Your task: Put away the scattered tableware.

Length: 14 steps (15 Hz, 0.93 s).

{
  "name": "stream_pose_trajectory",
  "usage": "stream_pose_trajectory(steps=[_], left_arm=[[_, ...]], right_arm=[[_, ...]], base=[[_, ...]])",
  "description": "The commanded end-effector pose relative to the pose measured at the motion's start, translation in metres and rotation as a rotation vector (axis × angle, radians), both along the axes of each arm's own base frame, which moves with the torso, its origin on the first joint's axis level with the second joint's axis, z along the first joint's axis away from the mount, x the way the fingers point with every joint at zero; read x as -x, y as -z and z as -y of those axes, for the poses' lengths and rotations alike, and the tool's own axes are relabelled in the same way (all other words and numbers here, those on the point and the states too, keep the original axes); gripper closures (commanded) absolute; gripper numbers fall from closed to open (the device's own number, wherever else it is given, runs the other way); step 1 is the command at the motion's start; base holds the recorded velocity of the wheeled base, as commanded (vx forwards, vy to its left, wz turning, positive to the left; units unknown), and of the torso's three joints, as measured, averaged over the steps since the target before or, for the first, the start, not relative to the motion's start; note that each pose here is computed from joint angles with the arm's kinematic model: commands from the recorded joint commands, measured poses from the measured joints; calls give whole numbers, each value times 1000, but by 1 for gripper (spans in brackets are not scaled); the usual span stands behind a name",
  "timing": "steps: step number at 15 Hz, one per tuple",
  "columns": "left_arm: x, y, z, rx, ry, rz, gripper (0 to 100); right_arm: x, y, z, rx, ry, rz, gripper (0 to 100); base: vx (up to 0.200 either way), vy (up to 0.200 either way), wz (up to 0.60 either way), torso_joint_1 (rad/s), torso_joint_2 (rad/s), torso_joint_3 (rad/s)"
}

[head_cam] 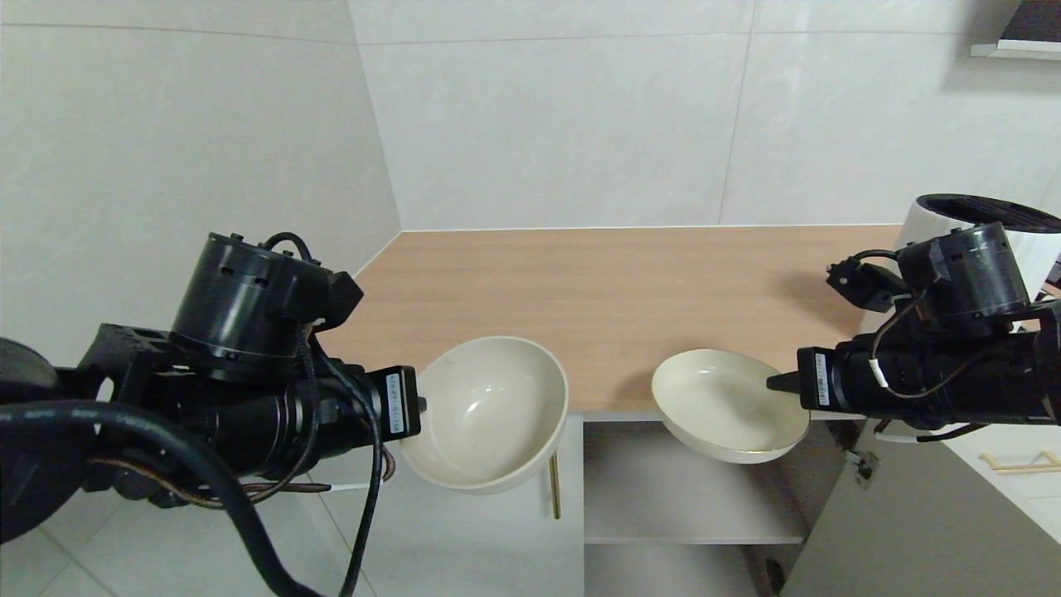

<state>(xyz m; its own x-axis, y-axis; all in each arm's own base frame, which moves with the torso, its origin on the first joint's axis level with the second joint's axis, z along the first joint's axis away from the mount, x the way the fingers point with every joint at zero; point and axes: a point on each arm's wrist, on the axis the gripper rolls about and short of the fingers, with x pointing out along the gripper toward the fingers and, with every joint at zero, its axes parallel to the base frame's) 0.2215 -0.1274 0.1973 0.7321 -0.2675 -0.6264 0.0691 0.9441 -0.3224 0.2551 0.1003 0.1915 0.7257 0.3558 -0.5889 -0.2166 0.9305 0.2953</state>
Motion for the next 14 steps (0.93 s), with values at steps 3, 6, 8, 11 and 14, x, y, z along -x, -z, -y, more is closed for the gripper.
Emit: stream_pose_trajectory(steps=[3,6,8,11,14], left_arm=[[-1,5,1,-8,2,-12,100],[-3,7,2,-12,2,-19,100],[-3,8,2,-14,3,-20,100],[-5,10,3,-16,2,-27,100],[-6,11,4,-19,2,-32,100]], right_arm=[[2,1,4,3,12,4,100],[-3,4,6,1,28,15,100],[-5,6,5,4,28,8,100],[-8,10,4,11,29,-6,100],[-11,16,3,18,32,-17,100]], base=[[-133,0,0,5,2,5],[0,0,0,0,0,0],[0,0,0,0,0,0],[0,0,0,0,0,0],[0,0,0,0,0,0]])
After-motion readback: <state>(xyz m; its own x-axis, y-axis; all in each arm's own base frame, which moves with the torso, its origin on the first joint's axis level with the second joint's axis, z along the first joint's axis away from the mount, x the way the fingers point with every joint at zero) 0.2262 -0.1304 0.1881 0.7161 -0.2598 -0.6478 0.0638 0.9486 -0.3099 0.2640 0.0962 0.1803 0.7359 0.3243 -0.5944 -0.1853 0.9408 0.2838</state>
